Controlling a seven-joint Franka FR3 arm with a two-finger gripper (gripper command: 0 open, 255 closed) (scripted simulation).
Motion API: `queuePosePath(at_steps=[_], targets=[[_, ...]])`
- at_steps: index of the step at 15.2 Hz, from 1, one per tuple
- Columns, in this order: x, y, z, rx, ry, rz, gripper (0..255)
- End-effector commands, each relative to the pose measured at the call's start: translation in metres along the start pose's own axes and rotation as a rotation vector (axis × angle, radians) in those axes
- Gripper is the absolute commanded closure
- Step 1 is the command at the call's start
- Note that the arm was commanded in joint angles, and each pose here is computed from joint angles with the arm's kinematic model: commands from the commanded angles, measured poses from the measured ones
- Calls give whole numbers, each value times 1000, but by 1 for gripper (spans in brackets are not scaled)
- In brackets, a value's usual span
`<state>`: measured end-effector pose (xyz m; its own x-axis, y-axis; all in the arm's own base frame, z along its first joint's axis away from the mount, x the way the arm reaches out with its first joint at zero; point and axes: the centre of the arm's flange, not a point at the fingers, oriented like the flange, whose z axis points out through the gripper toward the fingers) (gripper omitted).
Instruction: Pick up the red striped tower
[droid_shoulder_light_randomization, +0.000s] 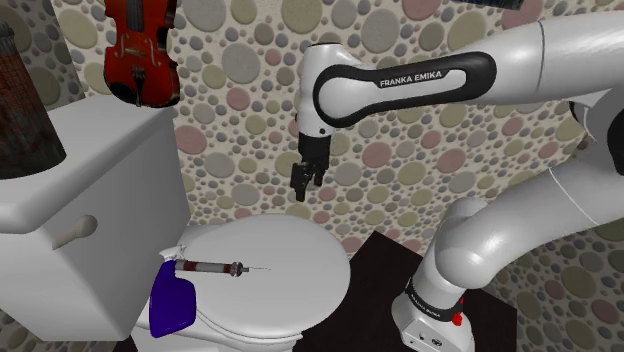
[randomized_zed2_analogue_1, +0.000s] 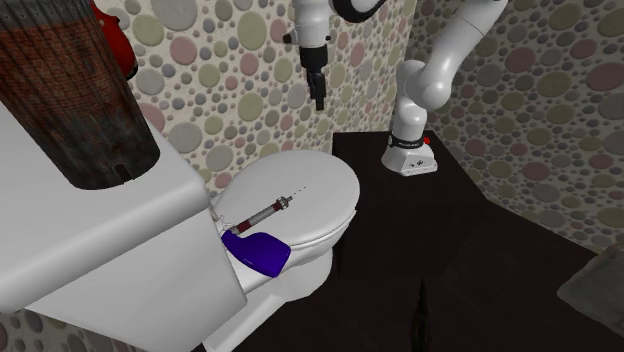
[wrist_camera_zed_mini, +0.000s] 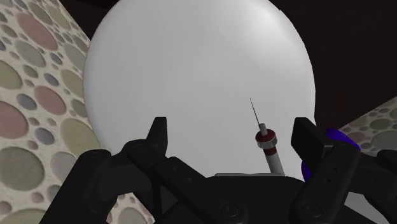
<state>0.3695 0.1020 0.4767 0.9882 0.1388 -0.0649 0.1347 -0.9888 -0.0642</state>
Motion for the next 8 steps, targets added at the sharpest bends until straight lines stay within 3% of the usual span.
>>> queuePosePath(at_steps=[1,8], targets=[[11,-7,20,7,2,9,0],[58,-41,91,29,1,39,0]])
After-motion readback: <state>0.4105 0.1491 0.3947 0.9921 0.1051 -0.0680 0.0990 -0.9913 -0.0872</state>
